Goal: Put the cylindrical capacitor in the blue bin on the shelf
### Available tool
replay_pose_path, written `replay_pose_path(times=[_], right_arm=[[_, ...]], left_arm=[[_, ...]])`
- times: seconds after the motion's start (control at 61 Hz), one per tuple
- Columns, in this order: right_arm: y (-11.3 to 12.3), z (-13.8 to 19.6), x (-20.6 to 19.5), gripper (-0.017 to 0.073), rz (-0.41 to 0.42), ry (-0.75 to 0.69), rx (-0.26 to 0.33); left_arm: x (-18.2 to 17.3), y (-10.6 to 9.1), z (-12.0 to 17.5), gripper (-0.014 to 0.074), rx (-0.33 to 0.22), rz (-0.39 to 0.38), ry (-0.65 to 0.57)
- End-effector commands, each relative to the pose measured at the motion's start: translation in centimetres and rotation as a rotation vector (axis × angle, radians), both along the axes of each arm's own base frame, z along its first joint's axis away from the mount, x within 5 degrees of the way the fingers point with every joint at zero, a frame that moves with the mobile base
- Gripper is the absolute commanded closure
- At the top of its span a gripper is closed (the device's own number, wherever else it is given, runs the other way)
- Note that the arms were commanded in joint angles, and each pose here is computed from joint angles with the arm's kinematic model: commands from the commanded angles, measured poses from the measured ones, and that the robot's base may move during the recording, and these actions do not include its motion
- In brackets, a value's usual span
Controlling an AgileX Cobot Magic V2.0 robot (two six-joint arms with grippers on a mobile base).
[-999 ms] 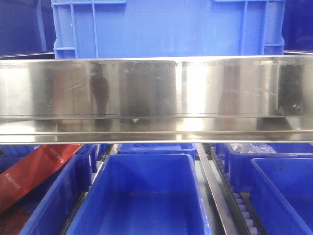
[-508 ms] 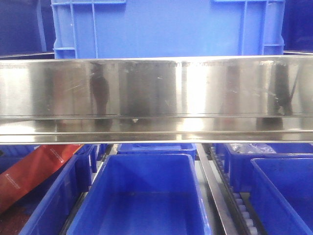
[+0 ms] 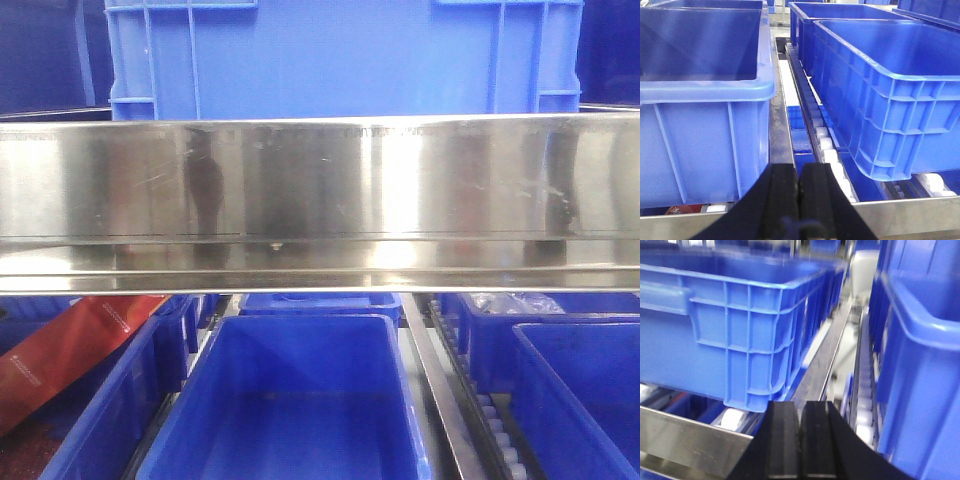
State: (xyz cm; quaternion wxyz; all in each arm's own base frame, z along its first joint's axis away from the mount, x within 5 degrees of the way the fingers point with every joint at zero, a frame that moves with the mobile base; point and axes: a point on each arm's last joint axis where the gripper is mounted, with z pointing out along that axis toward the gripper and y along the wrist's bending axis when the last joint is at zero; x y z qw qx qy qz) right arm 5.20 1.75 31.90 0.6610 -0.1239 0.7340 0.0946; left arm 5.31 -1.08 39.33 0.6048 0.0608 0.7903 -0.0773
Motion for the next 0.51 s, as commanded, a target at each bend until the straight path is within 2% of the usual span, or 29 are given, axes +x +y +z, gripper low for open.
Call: replay_pose_path(times=[0.0,0.492], right_arm=[[-0.34,-0.41,-0.88,0.0673,-0.011,-0.083,0.014],[-0.56,-0.62,-1.65,0.0673,-0.011,-0.12,0.025]], left_arm=[[-0.06,0.0,0.21,0.0696,-0.013,0.0,-0.03],[-0.06,0.0,0.21,0.0696,-0.013,0.0,-0.03]])
